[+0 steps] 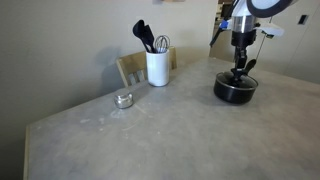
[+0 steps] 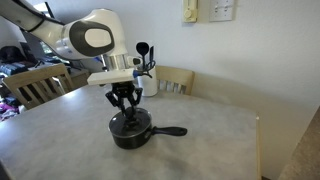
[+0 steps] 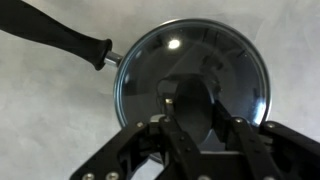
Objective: Pick up the lid from the counter, place it on the pot, then put it back on the counter
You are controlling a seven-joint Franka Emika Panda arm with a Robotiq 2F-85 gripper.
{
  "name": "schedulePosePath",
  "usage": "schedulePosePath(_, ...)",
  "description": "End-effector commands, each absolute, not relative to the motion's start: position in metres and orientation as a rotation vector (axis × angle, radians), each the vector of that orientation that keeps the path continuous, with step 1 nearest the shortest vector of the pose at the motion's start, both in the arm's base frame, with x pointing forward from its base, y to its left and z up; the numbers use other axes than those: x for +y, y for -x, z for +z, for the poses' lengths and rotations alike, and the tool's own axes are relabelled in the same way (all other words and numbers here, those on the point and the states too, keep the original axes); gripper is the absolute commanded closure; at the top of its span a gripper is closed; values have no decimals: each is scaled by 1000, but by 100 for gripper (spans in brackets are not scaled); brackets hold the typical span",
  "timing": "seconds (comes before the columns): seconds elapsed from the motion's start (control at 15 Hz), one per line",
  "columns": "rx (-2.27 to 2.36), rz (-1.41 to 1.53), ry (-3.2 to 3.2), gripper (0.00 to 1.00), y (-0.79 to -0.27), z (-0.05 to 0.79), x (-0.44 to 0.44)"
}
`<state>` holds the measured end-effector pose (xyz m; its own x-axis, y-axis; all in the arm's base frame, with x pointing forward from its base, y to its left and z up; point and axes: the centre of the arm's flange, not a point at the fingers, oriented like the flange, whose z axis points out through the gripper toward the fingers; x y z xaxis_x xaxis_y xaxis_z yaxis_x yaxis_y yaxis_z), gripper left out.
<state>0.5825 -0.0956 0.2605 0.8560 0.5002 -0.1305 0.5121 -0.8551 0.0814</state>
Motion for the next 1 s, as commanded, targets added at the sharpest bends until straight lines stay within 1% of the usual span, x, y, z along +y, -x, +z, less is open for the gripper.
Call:
schedulePosePath(0.0,825,-135,-2916,86,-588,256,-102)
schedulePosePath(0.2,837,-148,-2912,86,-585,253,-97)
schedulePosePath(0.27,845,-156,-2910,73,-583,252,-94)
schedulePosePath(0.33,849,-162,-2907,36,-581,252,-92)
schedulePosePath(0.4,856,-167,-2904,35,-579,251,-88)
schedulePosePath(0.73,882,-179,-2902,2,-571,251,-75)
schedulePosePath(0.93,867,-163,-2902,0,-573,256,-75)
